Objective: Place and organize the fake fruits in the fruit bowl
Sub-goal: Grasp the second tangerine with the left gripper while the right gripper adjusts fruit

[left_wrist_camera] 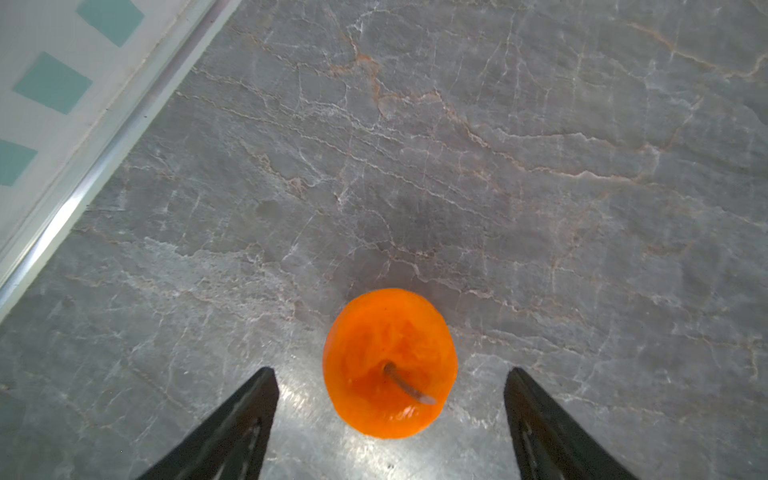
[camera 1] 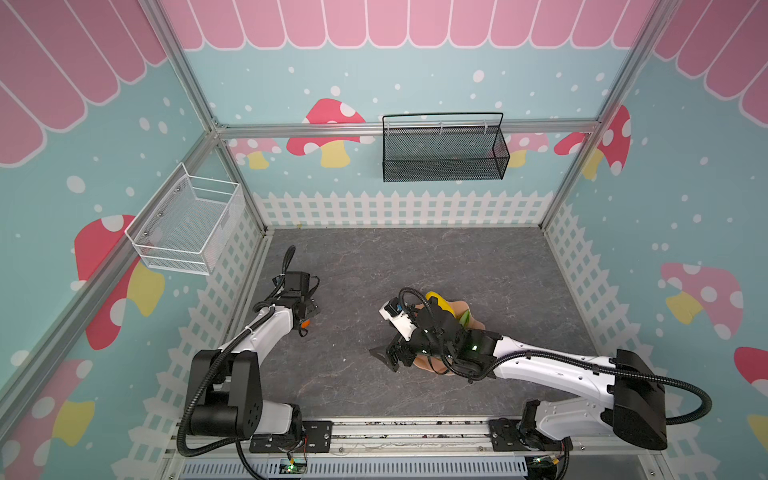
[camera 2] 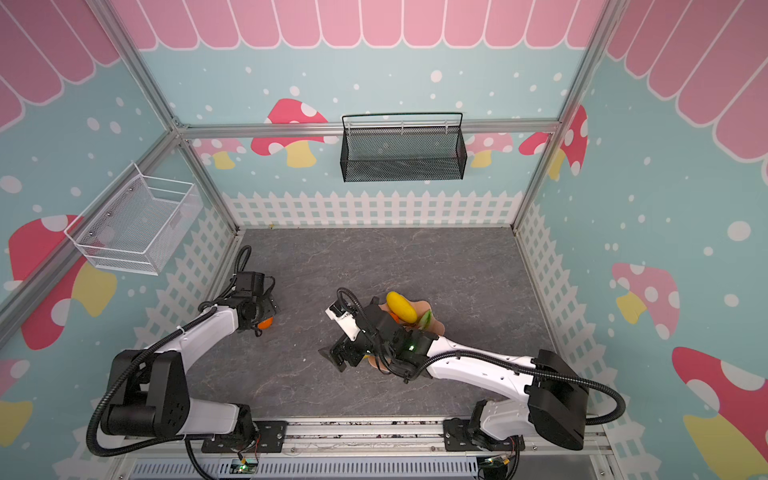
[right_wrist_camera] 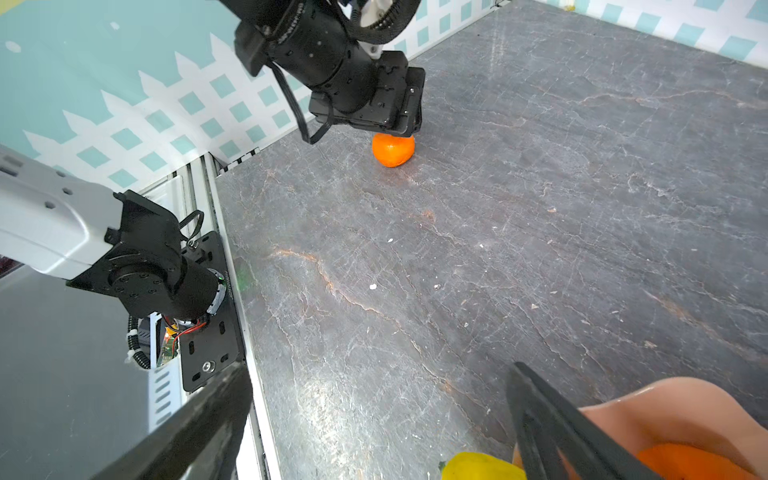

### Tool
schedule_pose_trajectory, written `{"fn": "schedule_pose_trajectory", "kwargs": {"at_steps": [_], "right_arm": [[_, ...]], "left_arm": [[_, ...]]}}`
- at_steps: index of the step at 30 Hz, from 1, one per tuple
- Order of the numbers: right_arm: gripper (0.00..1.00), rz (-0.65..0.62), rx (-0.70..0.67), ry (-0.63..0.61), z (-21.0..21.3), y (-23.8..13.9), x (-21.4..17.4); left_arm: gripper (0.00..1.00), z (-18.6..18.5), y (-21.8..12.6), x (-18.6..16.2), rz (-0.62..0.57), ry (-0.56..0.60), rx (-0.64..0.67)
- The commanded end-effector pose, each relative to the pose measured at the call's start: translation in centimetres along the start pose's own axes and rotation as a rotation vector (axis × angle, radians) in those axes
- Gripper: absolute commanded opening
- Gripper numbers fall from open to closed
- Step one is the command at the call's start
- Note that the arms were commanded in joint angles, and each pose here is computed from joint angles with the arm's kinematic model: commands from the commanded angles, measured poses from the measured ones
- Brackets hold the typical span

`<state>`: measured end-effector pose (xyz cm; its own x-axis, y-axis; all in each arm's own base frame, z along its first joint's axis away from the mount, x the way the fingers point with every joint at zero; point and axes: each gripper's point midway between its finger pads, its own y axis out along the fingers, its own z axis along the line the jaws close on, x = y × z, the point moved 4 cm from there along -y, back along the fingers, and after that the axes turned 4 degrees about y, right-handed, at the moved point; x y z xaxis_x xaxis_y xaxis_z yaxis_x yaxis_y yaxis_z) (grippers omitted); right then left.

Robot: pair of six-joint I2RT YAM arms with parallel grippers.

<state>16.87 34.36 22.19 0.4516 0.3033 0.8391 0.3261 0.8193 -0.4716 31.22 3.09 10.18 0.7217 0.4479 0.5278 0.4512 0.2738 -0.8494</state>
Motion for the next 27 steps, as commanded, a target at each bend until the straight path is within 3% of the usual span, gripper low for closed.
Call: {"fn": "schedule_pose_trajectory", "kwargs": {"at_steps": [1,9,16,19,23,27], "right_arm": [[0.98,-0.034,-0.005,-0.020,-0.2,-0.6,0.5],[0.98,-0.018,-0.010,0.042,-1.8,-0.8,-0.2],[0.98,-0.077,-0.047,0.135,-3.4,-3.9,-1.2],[0.98,-0.105,-0.143,0.244,-5.7,-6.6,-3.0],[0.98,-0.149,-0.281,0.381,-8.5,-10.6,-5.8],[0.98,-0.209,-0.331,0.480,-9.4,-14.1,-7.5]], "left_arm": [[0.83,-0.9,0.5,0.4,0.020,-0.023,-0.039],[0.69,-1.6,2.3,-0.8,0.092,-0.018,-0.060],[0.47,-3.2,1.3,-1.3,0.099,-0.010,-0.163],[0.47,-6.1,-2.6,-1.1,0.018,0.070,-0.242],[0.47,-11.7,-11.0,-1.1,-0.132,0.222,-0.420],[0.47,-17.9,-19.2,-4.1,-0.228,0.441,-0.674]]}}
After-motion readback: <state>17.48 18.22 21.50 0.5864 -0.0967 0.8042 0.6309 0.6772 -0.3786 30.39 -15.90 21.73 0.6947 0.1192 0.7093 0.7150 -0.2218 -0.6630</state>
